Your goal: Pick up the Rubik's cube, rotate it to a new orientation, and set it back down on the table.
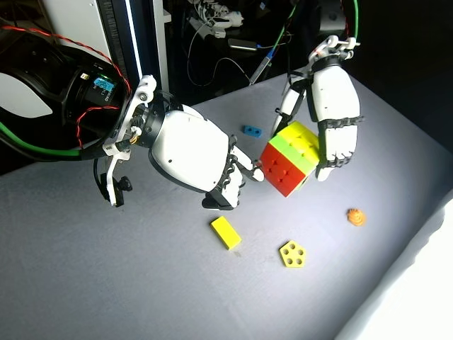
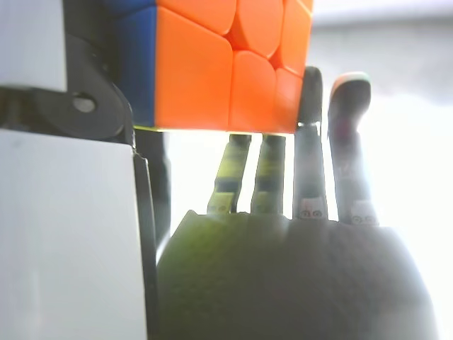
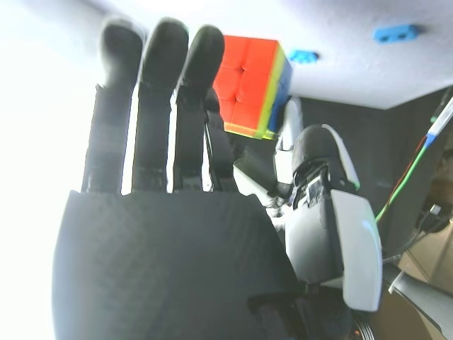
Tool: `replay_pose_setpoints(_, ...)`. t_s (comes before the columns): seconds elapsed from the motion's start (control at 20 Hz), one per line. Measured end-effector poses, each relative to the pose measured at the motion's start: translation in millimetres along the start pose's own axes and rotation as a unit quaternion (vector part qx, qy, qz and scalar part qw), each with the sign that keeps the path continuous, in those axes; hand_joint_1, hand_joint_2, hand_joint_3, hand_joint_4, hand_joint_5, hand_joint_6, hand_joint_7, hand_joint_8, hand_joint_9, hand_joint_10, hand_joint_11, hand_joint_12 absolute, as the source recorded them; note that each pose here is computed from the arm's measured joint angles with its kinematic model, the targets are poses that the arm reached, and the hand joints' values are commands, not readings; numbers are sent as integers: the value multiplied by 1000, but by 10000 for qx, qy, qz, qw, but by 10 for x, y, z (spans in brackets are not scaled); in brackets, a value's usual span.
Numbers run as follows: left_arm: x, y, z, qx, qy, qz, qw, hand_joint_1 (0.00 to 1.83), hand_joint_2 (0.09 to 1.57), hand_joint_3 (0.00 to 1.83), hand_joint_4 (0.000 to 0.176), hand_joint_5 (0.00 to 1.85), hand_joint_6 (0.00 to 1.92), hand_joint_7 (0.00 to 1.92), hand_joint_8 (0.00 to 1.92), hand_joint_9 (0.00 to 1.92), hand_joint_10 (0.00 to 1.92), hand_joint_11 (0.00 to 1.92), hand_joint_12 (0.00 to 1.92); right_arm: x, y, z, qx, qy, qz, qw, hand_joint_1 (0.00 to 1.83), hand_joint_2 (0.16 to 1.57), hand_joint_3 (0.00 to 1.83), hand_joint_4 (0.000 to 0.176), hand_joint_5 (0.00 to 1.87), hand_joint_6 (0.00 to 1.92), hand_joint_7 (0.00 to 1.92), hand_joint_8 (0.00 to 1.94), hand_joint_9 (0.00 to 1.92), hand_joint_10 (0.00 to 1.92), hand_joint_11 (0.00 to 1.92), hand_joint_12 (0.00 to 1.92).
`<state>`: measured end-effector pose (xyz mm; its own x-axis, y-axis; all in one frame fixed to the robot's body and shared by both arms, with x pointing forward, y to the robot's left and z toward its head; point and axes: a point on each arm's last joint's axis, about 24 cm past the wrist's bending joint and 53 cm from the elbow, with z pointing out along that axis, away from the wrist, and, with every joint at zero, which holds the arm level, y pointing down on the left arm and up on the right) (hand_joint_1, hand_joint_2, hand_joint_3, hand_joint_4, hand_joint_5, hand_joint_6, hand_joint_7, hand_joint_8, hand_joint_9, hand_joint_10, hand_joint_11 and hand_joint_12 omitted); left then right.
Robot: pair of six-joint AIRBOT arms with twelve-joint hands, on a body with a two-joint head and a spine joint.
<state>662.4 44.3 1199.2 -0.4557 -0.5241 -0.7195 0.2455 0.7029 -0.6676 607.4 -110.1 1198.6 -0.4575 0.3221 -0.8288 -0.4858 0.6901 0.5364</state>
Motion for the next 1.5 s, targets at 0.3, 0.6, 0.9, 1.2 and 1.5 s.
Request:
replay_pose_setpoints(0.3, 151, 134, -14, 75, 40, 85, 9999, 1004, 1440, 0, 0, 430, 1689, 471, 1921, 240, 1921, 271, 1921, 1, 9, 5, -13, -5, 3, 10000, 57, 1262, 3, 0, 238, 7, 595, 1068, 520, 1596, 467, 1921)
replay_pose_setpoints(0.6, 268, 289, -34, 59, 64, 117, 9999, 975, 1457, 1, 0, 385, 1779, 463, 1912, 249, 1921, 270, 1921, -6, 13, 4, -23, -19, 3, 10000, 0, 1248, 2, 0, 177, 5, 235, 27, 98, 563, 0, 1300)
replay_pose_setpoints(0.9, 266, 390, 20, 100, -11, 199, 9998, 977, 1460, 1, 0, 368, 1776, 474, 1920, 254, 1920, 264, 1921, -6, 34, 14, -58, -34, 9, 10000, 22, 1236, 0, 0, 81, 4, 78, 1, 69, 101, 0, 381)
replay_pose_setpoints(1.2, 323, 423, 16, 104, -3, 205, 9997, 963, 1464, 1, 0, 373, 1791, 456, 1921, 230, 1921, 263, 1921, -8, 41, 17, -70, -42, 9, 10000, 18, 1248, 1, 0, 65, 3, 86, 5, 99, 39, 0, 479)
replay_pose_setpoints(1.5, 333, 464, 1, 56, -51, 174, 9998, 856, 1267, 0, 0, 166, 1032, 256, 1174, 237, 1484, 121, 1797, 5, 44, 22, -70, -23, 14, 10000, 31, 1245, 0, 0, 73, 4, 124, 9, 142, 43, 0, 592)
